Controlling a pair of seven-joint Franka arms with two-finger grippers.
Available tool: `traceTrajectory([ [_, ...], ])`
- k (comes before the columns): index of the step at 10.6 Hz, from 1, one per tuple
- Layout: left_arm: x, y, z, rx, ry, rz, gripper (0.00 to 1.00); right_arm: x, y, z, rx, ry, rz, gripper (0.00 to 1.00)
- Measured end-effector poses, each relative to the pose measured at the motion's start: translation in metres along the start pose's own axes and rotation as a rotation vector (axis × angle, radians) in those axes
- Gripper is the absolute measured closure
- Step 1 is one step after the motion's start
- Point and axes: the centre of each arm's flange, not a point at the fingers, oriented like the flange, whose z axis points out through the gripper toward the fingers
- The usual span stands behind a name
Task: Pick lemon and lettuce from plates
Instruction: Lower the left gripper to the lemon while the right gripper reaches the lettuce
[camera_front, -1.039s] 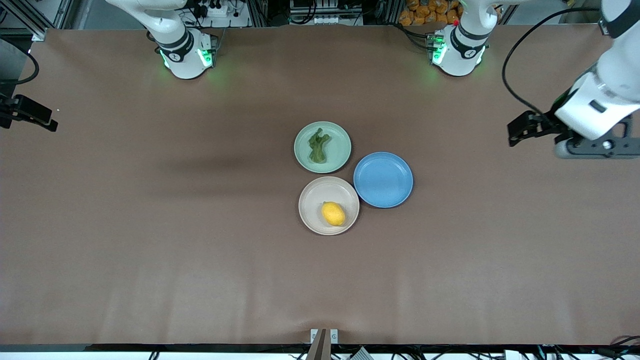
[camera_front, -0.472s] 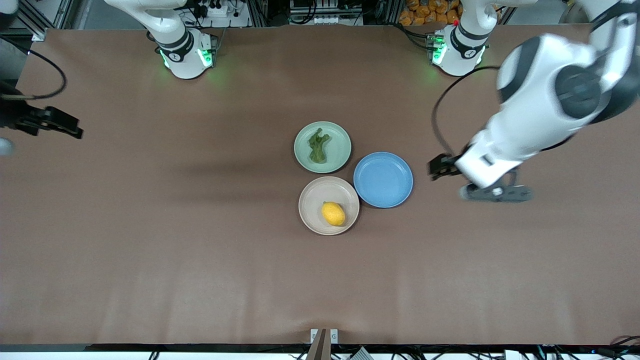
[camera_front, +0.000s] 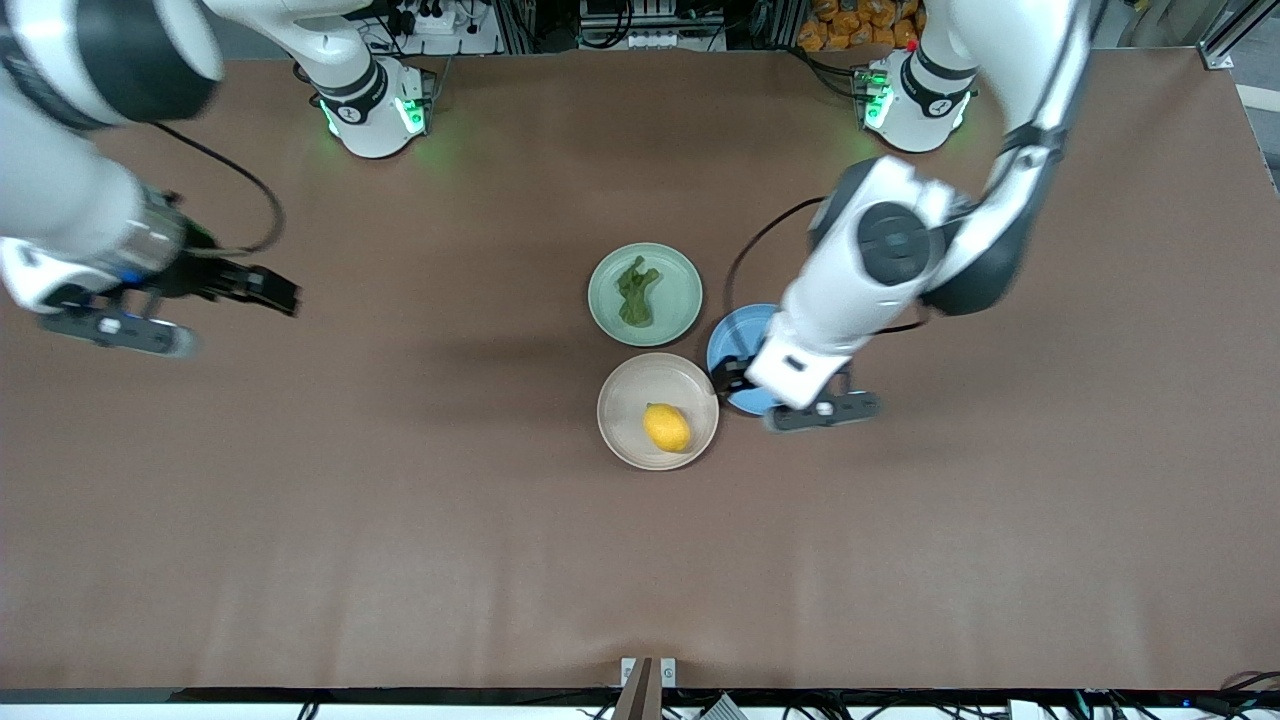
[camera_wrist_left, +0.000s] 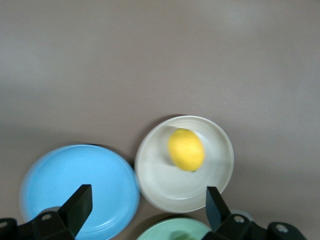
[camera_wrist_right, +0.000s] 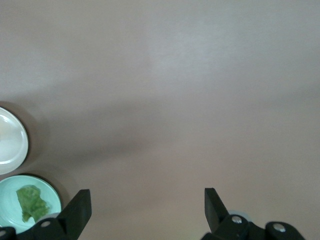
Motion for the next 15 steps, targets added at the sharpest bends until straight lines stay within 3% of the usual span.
traceTrajectory([
  [4,-0.03,0.043,0.123,-0.096,0.044,-0.087,0.0,-0.018,-0.082,0.054,-0.006,-0.003,0.052,0.0],
  [7,-0.046,0.048,0.185,-0.122,0.052,-0.091,0.0,-0.033,-0.144,0.097,0.002,-0.008,0.117,0.0],
  [9,-0.049,0.044,0.209,-0.123,0.052,-0.096,0.0,-0.046,-0.177,0.131,0.008,-0.004,0.166,0.0],
  [13,-0.044,0.035,0.221,-0.105,0.052,-0.106,0.0,-0.085,-0.231,0.18,-0.065,0.011,0.246,0.0],
  [15,-0.043,0.03,0.228,-0.094,0.049,-0.111,0.09,-0.106,-0.26,0.206,-0.092,0.045,0.271,0.0],
])
